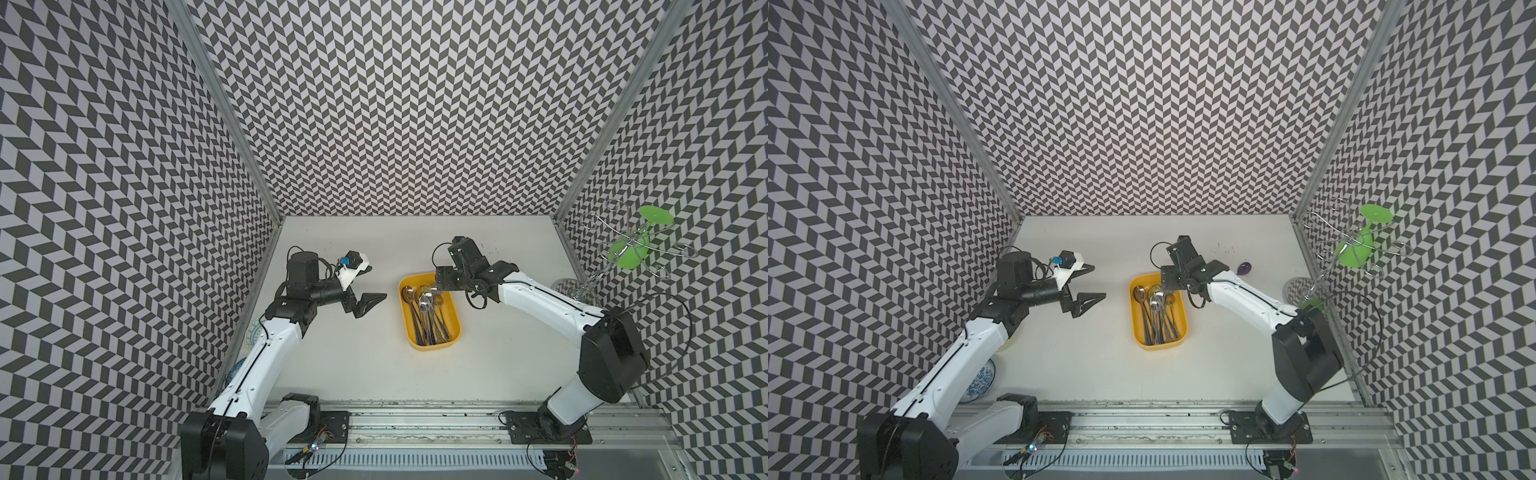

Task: Put the spoon into the storage box
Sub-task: Place the spoon in the storage box.

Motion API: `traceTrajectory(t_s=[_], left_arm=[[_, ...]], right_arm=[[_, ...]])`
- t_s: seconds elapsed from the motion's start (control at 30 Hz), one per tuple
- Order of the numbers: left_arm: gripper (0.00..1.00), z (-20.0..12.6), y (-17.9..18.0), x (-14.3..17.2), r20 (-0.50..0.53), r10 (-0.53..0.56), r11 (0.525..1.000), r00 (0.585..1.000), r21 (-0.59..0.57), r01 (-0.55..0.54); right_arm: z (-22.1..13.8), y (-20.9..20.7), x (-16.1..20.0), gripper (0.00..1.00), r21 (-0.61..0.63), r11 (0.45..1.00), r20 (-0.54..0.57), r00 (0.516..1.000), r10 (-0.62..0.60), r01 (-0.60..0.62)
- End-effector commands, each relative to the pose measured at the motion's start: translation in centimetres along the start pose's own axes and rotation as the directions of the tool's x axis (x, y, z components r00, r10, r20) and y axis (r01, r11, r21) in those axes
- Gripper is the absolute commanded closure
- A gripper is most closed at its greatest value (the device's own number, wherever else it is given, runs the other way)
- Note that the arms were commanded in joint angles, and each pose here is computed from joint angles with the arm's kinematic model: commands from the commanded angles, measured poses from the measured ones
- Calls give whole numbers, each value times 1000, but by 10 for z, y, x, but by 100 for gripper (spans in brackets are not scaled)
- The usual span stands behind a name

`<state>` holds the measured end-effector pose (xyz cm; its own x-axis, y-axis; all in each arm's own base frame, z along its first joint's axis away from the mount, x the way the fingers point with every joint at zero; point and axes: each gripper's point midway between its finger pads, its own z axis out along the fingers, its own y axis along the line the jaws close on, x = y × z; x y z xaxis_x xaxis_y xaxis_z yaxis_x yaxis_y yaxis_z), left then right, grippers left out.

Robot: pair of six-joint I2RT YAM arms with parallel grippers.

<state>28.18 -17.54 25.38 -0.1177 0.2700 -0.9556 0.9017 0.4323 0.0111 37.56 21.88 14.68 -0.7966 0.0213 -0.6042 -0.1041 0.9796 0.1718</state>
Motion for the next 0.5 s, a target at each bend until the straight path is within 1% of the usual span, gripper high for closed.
traceTrajectory(t_s=[0.0,0.07,0.17,0.23,0.33,0.4,0.47], left_arm=[[0,-5,-1,-5,13,20,1000,1000,-4,-20],[0,-4,-2,-7,18,22,1000,1000,0,-22],[0,-3,-3,-4,22,22,1000,1000,6,-22],[0,-4,-1,-4,12,19,1000,1000,0,-19],[0,-3,-4,-6,24,24,1000,999,8,-24],[0,-3,-4,-4,22,23,1000,999,8,-23],[0,-4,-3,-5,13,22,1000,1000,3,-22]], right_arm=[[-17,-23,-29,14,66,992,89,991,99,-105],[-22,-32,-35,16,62,984,120,980,159,-168],[-24,-44,-42,14,48,966,182,953,241,-254],[-25,-59,-46,14,62,938,196,926,324,-341],[-22,-72,-50,16,68,901,215,888,406,-428],[-16,-82,-52,16,105,875,218,870,443,-472],[-9,-97,-51,16,186,838,207,854,477,-513]])
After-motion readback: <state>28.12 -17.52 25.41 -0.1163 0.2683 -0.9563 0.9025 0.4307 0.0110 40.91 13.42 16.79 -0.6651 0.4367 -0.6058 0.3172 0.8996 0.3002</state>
